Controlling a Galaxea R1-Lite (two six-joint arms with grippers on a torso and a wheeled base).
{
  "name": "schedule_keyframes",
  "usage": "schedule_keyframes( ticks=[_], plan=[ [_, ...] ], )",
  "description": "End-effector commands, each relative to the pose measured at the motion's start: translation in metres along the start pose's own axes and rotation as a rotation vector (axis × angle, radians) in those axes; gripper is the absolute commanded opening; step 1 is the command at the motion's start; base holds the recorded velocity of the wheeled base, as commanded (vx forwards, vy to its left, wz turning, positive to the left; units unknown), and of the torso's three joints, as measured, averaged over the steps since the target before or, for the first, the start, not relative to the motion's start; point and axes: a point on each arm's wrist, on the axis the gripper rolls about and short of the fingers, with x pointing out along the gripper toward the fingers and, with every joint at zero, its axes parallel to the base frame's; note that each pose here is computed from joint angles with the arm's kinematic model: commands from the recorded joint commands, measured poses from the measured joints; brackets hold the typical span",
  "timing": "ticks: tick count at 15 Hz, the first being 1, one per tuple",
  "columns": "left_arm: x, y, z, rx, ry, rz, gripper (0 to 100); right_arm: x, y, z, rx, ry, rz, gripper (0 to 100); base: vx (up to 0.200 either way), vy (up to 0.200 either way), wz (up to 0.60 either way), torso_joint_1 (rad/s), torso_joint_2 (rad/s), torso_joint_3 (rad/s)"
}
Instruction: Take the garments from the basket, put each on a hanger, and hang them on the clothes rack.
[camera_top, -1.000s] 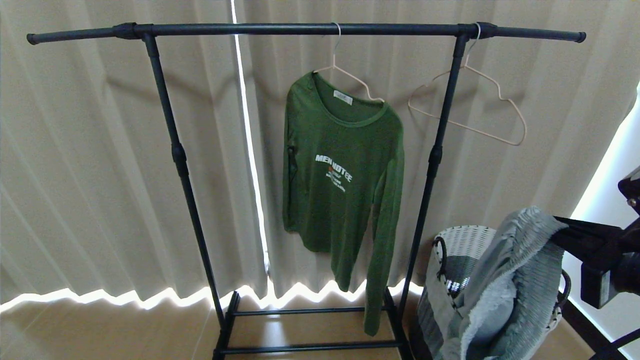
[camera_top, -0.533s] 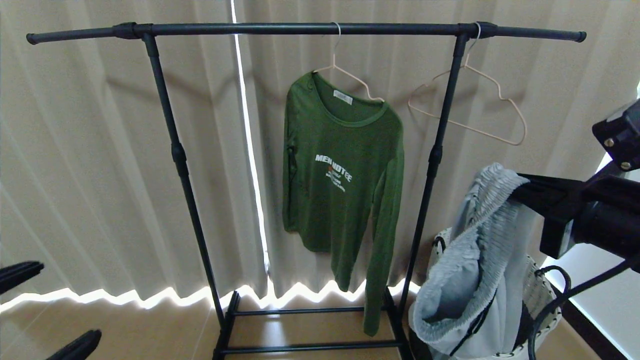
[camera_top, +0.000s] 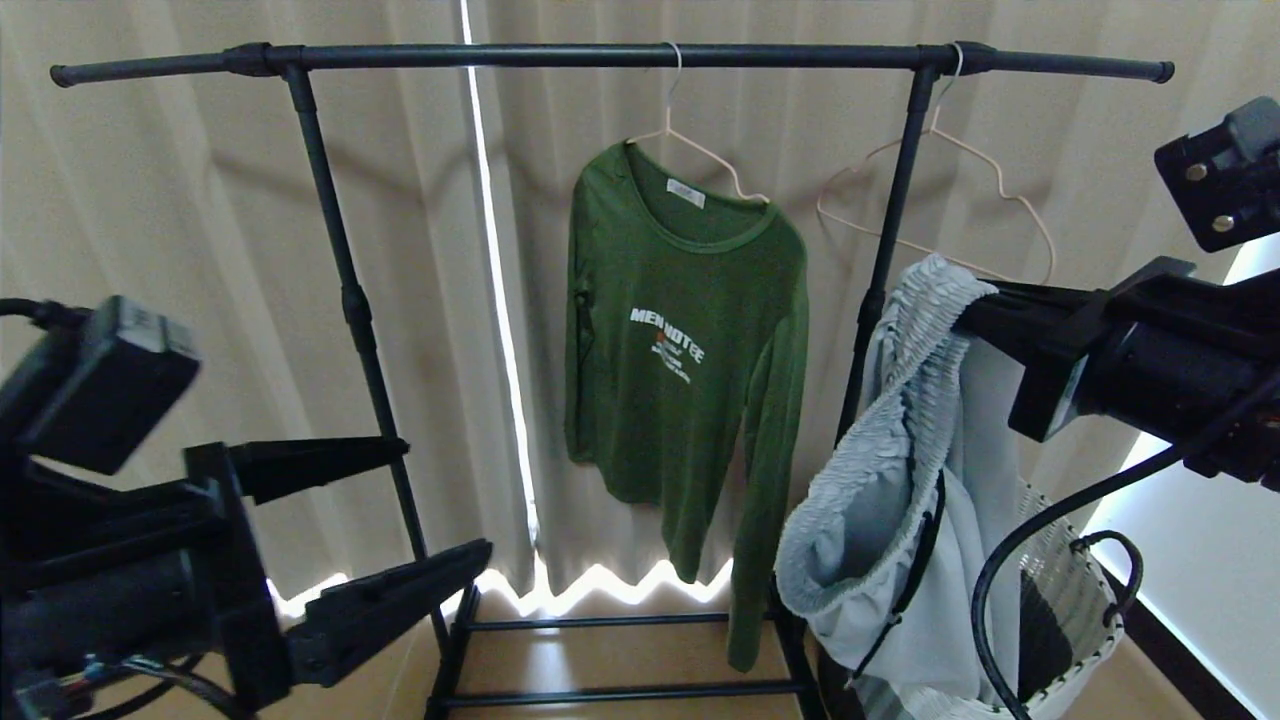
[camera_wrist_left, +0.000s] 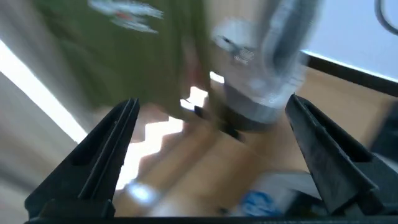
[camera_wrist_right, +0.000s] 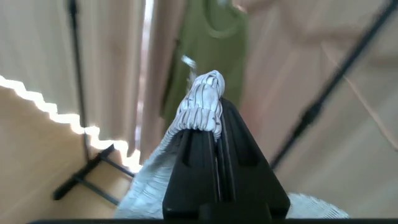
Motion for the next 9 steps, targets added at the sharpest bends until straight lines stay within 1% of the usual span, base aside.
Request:
schedule_keyframes(
  ticks=[1,2,4,5,6,7,8,9],
  plan=[
    [0.059,-0.030,-0.012,-0.067,0.104,-0.093,100,-0.001,0.001,0.004,0.003,-0.015,0.009,0,0.000,0.000,0.00,0.000,0.00,0.000],
    [0.087,-0.049,-0.018,-0.097,0.115,-0.094,100,-0.002,0.002,0.007,0.006,-0.028,0.015,0,0.000,0.000,0.00,0.000,0.00,0.000],
    [0.113,-0.066,-0.027,-0.117,0.139,-0.073,100,-0.005,0.006,0.011,0.009,-0.045,0.036,0,0.000,0.000,0.00,0.000,0.00,0.000],
    [0.130,-0.078,-0.028,-0.166,0.144,-0.075,100,-0.008,0.008,0.014,0.010,-0.058,0.048,0,0.000,0.000,0.00,0.000,0.00,0.000],
    [0.141,-0.085,-0.028,-0.205,0.149,-0.078,100,-0.011,0.009,0.015,0.011,-0.066,0.055,0,0.000,0.000,0.00,0.000,0.00,0.000],
    [0.145,-0.087,-0.027,-0.219,0.148,-0.077,100,-0.012,0.010,0.016,0.013,-0.070,0.057,0,0.000,0.000,0.00,0.000,0.00,0.000],
    [0.157,-0.094,-0.025,-0.259,0.146,-0.075,100,-0.015,0.012,0.018,0.017,-0.080,0.070,0,0.000,0.000,0.00,0.000,0.00,0.000],
    [0.174,-0.099,-0.027,-0.292,0.149,-0.048,100,-0.019,0.013,0.020,0.018,-0.092,0.079,0,0.000,0.000,0.00,0.000,0.00,0.000]
  ],
)
